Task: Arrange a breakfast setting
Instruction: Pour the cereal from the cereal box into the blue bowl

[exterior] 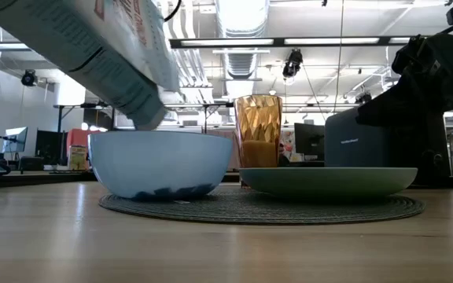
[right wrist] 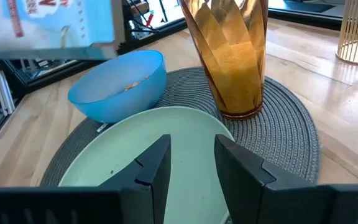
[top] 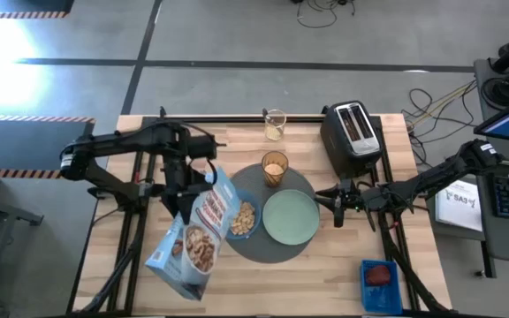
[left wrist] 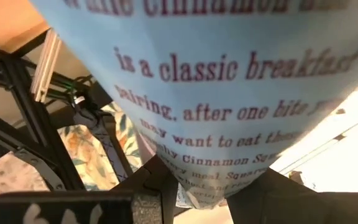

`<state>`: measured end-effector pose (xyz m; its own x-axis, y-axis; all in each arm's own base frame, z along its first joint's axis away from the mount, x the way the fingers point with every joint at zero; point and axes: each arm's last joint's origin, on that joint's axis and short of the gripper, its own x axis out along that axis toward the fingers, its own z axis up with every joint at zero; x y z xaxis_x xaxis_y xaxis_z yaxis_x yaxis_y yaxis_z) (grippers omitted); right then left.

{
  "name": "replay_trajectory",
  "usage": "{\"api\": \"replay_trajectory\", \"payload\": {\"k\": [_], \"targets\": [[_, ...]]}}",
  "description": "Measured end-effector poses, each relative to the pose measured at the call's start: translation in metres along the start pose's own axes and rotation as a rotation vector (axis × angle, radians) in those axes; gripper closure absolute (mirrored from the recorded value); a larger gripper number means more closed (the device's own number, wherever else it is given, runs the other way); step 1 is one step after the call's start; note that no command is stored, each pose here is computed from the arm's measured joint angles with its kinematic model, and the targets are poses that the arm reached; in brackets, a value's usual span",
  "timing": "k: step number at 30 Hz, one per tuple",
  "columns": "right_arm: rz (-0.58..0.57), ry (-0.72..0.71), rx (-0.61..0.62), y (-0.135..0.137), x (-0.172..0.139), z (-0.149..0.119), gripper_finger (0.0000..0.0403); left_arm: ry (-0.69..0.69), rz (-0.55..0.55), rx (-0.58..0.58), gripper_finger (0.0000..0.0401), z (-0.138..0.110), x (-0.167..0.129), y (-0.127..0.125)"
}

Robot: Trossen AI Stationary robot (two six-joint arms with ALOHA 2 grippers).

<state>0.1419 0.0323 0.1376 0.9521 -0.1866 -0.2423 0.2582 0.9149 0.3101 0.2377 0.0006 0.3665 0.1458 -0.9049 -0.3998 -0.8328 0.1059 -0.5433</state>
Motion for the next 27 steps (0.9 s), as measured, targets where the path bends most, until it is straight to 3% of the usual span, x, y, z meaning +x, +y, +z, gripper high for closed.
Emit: {"api": "replay_trajectory", "payload": {"k": [5,15,21,27], "targets": [[0.0,0.0,0.0,0.0,0.0,0.0,0.0289,-0.023,0.043,0.117,0.0315,-0.002,0.005,0.001],[0.0,0.0,0.0,0.0,0.0,0.0,0.0289,-0.261,0.233,0.297,0.0326,-0.008,0.006,0.007],[0.0,0.0,0.0,0.0,0.0,0.0,0.0289,-0.436,0.299,0.356,0.0326,-0.032,-0.005,0.02],[0.0,0.0,0.0,0.0,0.0,0.0,0.0289,-0.715,0.423,0.459,0.0326,-0.062,-0.011,0.038]]}}
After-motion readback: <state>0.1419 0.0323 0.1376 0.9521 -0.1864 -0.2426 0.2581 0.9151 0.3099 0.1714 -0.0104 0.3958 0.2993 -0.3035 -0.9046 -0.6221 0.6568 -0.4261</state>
